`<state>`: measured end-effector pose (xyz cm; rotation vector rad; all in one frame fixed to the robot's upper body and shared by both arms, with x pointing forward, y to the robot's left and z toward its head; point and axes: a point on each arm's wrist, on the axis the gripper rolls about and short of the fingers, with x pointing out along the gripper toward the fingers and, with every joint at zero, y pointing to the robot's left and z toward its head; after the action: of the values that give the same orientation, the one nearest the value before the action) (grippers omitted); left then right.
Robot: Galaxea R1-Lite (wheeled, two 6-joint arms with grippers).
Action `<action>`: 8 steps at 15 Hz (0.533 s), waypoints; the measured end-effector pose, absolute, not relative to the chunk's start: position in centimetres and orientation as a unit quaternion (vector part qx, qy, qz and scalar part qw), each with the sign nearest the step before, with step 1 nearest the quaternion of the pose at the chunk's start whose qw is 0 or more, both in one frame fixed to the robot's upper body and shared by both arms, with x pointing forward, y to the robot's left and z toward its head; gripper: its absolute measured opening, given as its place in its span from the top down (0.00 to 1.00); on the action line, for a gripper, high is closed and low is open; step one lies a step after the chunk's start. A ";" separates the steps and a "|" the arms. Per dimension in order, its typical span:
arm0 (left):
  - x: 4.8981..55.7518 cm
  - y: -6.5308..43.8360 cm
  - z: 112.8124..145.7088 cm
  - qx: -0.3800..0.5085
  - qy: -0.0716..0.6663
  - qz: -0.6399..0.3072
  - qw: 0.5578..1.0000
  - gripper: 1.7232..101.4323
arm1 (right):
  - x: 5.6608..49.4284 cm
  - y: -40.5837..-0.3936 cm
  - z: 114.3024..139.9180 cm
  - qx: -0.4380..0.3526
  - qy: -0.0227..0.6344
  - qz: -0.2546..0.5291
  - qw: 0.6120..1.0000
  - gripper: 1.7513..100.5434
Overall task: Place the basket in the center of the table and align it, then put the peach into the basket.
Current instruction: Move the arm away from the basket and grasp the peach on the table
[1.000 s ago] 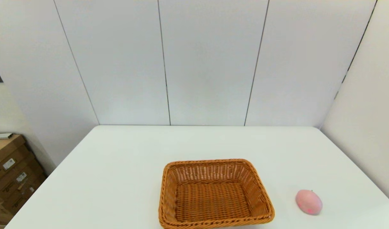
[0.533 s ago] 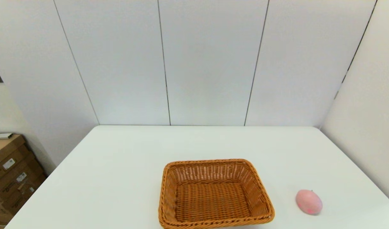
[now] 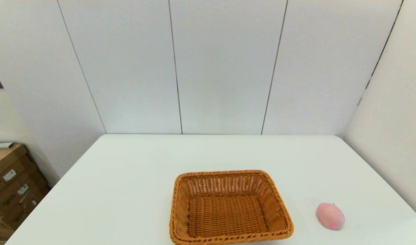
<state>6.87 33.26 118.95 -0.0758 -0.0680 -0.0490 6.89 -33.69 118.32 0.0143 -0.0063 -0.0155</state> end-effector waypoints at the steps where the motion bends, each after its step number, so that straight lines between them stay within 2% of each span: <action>1: 6.9 33.3 118.9 -0.037 -0.034 -0.024 0.998 0.04 | 6.9 -33.7 118.3 0.007 -0.003 -0.008 1.000 0.04; 4: 6.9 33.3 118.9 -0.008 -0.032 -0.013 0.999 0.04 | 6.9 -33.7 118.3 0.007 -0.003 -0.008 1.000 0.04; 6: 6.9 33.4 118.3 0.035 -0.004 -0.001 0.999 0.04 | 6.9 -33.7 118.3 0.007 -0.003 -0.008 1.000 0.04; 8: 6.9 33.4 118.2 0.021 0.001 0.001 1.000 0.04 | 6.9 -33.7 118.3 0.007 -0.003 -0.008 1.000 0.04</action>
<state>6.90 33.37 118.21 0.0423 0.0013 0.0010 6.90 -33.69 118.32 0.0150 -0.0069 -0.0151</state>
